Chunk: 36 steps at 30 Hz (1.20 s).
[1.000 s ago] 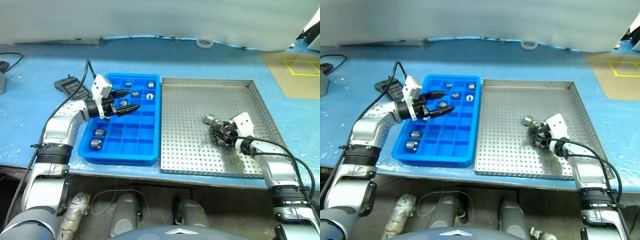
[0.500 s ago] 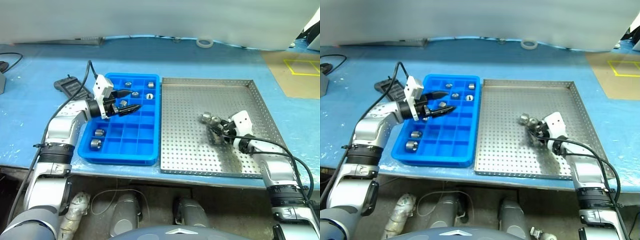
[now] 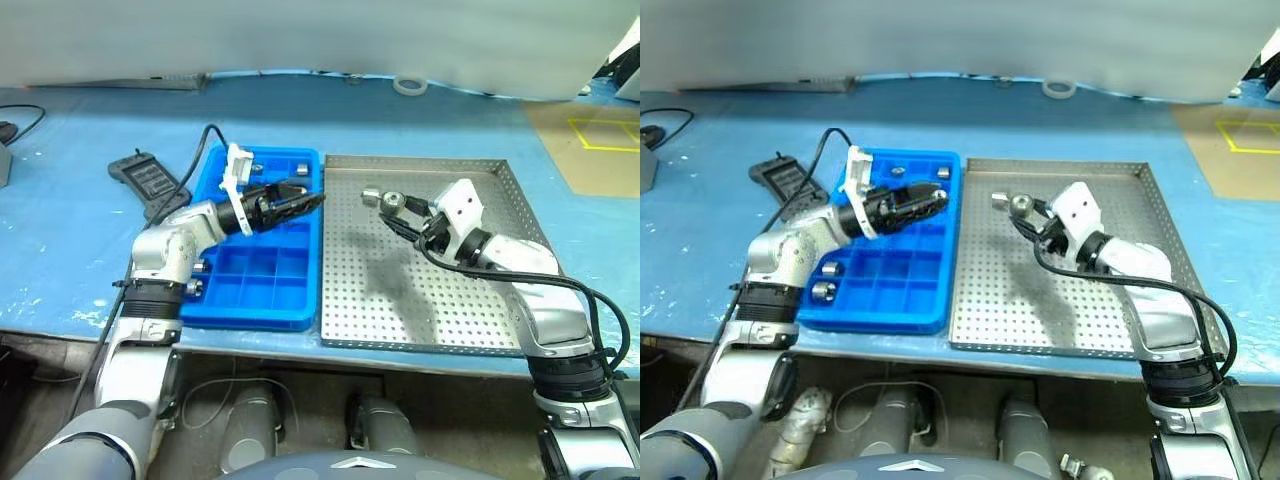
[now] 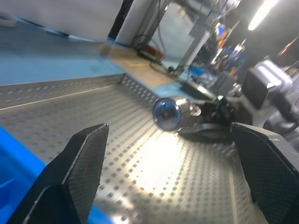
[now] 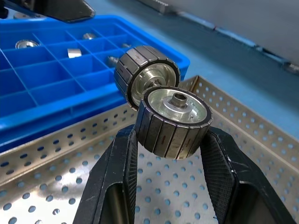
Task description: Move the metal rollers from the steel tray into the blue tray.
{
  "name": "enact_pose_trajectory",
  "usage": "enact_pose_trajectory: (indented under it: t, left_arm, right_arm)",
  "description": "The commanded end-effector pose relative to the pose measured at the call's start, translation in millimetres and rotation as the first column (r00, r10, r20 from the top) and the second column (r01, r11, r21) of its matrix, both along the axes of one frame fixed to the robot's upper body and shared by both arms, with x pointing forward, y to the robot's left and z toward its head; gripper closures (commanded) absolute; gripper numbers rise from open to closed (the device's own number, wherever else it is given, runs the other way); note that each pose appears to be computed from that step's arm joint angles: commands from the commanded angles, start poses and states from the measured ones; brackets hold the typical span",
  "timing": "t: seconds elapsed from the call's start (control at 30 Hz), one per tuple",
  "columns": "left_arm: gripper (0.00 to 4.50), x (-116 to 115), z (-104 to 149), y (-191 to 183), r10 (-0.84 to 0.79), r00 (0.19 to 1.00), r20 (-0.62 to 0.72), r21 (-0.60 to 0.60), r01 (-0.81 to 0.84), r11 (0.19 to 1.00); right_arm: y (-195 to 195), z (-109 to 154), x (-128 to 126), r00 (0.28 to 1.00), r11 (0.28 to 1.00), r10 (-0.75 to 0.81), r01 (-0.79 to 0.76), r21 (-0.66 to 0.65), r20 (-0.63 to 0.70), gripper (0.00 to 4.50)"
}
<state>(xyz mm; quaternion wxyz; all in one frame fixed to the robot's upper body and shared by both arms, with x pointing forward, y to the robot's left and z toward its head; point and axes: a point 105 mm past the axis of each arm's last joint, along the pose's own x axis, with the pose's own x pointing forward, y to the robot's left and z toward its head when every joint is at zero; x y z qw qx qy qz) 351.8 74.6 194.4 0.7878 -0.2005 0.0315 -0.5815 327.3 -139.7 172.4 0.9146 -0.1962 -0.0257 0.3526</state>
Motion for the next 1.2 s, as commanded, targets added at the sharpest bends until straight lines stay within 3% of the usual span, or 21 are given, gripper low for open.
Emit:
enact_pose_trajectory:
  t: [0.03, 0.57, 0.77, 1.2]
  left_arm:
    - [0.09, -2.0, 3.6, -14.2, -0.04, 0.999, -0.034, -0.05, 0.038, 0.998]
    - [0.09, 11.5, 6.9, -38.0, -0.027, 0.997, -0.067, -0.126, 0.018, 0.992]
    - [0.09, 3.6, 4.2, -48.9, -0.084, 0.992, -0.092, -0.138, 0.071, 0.988]
    - [0.09, 10.7, 4.5, -42.1, -0.043, 0.994, -0.103, -0.135, 0.029, 0.99]
  right_arm:
    - [12.2, 29.4, -5.0, 0.993, 0.999, 0.051, -0.05, -0.012, 0.106, 2.9]
    - [39.1, 36.3, -18.2, 0.974, 0.987, 0.161, -0.155, -0.052, 0.158, 2.9]
    - [51.3, 39.3, -19.4, 0.962, 0.977, 0.211, -0.202, -0.069, 0.174, 2.9]
    - [49.3, 37.7, -17.0, 0.965, 0.98, 0.193, -0.182, -0.078, 0.176, 2.9]
